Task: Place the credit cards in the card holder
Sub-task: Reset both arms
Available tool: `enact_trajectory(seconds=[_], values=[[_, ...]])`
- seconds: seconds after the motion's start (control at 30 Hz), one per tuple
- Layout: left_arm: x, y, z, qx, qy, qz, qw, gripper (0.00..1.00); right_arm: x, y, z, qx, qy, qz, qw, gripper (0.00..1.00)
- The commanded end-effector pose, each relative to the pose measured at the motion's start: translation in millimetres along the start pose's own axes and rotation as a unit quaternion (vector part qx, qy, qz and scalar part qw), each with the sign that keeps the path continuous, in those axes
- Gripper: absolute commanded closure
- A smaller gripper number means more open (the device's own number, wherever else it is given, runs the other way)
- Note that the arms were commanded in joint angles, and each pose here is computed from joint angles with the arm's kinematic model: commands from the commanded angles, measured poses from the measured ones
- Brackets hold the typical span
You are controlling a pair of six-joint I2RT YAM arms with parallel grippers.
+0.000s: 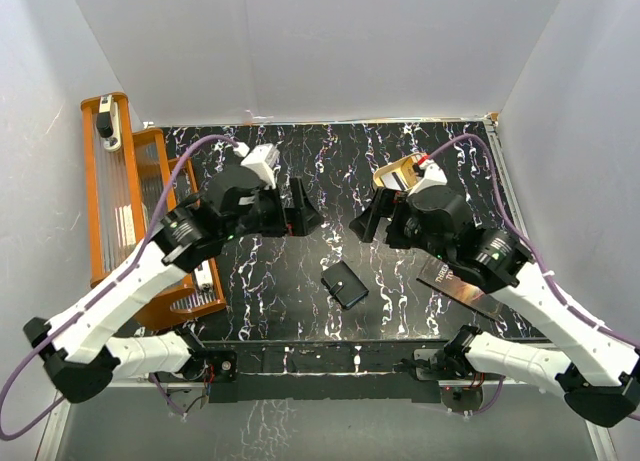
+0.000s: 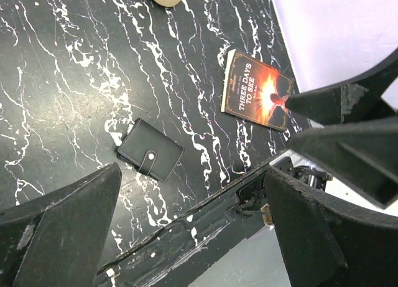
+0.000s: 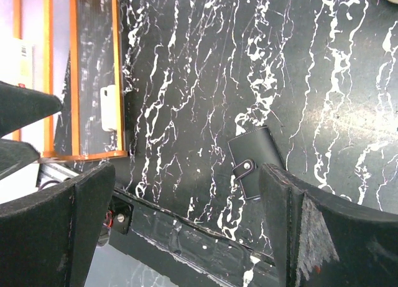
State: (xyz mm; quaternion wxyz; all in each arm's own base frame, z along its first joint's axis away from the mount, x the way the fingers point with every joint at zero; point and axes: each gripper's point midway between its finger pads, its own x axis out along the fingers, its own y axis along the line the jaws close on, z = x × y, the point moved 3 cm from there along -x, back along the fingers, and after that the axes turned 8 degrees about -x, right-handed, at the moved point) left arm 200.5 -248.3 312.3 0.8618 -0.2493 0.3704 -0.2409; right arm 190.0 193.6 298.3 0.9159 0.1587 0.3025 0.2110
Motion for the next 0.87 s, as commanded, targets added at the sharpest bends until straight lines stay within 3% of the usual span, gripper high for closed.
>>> enact_trajectory(seconds=[0.0, 0.3, 0.63, 0.83], values=[[-28.3, 1.7, 3.5, 0.015, -0.031, -0.025, 0.999, 0.01, -25.5, 7.0, 27.5, 0.006, -0.055, 0.018, 0.998, 0.02], [-30.8, 10.3, -8.0, -0.011, -0.031, -0.032, 0.999, 0.01, -41.4, 2.9, 31.0, 0.029, -0.099, 0.037, 0.994, 0.02], [-34.6, 14.2, -6.5, -0.016, -0.075, -0.061, 0.995, 0.01, -26.3, -1.8, 12.2, 0.031, -0.066, 0.028, 0.997, 0.02], [-30.1, 17.6, -10.7, -0.015, -0.061, -0.049, 0.997, 0.01, -20.9, 1.5, 8.8, 0.032, -0.054, 0.034, 0.997, 0.02]])
